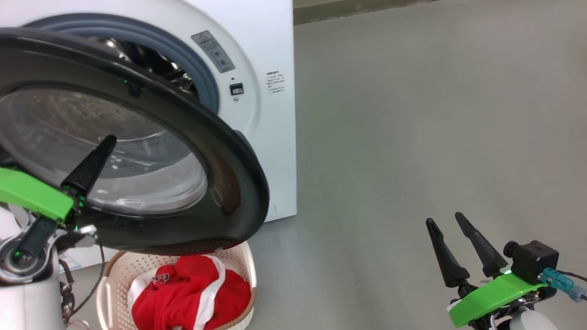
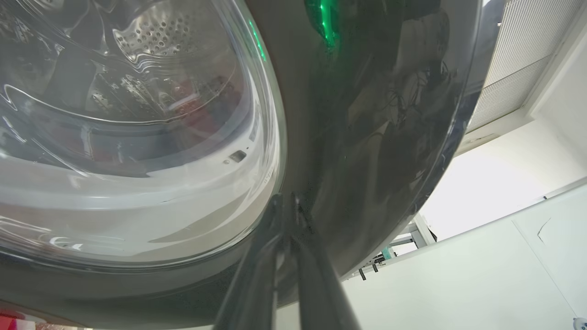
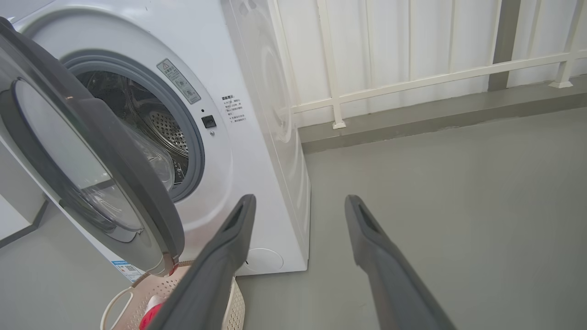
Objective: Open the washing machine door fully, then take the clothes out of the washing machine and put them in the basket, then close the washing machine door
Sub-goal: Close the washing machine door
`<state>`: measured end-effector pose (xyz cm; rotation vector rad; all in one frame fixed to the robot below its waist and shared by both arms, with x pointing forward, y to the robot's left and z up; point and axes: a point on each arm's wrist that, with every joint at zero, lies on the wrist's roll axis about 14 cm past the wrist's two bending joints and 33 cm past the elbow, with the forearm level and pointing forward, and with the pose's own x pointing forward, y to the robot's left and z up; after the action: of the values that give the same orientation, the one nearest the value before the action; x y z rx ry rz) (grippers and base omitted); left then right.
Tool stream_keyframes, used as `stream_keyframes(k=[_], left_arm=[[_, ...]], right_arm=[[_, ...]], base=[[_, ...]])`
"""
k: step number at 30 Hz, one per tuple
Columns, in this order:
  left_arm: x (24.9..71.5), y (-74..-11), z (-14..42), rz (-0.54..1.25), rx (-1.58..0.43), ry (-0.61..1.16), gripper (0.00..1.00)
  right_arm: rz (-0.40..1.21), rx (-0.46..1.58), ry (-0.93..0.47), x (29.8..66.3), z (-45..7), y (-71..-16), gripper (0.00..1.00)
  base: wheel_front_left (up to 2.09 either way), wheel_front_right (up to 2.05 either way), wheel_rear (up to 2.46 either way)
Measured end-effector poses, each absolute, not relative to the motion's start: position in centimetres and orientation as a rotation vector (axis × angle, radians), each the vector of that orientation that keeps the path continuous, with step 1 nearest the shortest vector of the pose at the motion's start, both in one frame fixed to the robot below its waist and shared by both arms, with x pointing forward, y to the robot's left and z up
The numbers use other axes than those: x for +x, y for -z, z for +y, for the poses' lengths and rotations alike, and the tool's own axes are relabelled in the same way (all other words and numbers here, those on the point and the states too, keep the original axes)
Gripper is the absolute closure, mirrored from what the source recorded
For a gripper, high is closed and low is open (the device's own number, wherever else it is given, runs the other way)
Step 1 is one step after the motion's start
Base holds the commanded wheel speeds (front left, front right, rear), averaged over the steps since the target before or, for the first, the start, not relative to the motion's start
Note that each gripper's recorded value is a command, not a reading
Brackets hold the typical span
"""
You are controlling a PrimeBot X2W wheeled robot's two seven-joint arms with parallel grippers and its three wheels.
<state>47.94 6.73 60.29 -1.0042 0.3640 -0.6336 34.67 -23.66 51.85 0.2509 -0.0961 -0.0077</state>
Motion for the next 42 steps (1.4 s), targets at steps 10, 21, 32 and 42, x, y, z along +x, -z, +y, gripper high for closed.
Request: stream_keyframes(k=[10, 21, 32, 42], left_arm=[[46.0, -60.5, 10.7, 0.262, -0.931, 0.553, 0.00], [43.7, -59.1, 14.6, 0.165, -0.859, 0.429, 0.00], [41.4, -55.7, 15.9, 0.107, -0.704, 0.320, 0.00], [39.7, -53.2, 15.9, 0.030, -0.535, 0.274, 0.00]], right_arm=[[-0.091, 0.250, -0.059, 36.2, -21.7, -52.0, 0.00], [-0.088, 0.263, -0.118, 37.6, -19.5, -52.0, 0.00], [-0.080, 0.266, -0.141, 38.3, -18.7, -51.8, 0.00], [-0.081, 0.261, -0.151, 38.6, -18.4, -51.8, 0.00]], base=[[0.00, 0.00, 0.00], [0.00, 0.00, 0.00], [0.00, 0.00, 0.00], [0.00, 0.00, 0.00]])
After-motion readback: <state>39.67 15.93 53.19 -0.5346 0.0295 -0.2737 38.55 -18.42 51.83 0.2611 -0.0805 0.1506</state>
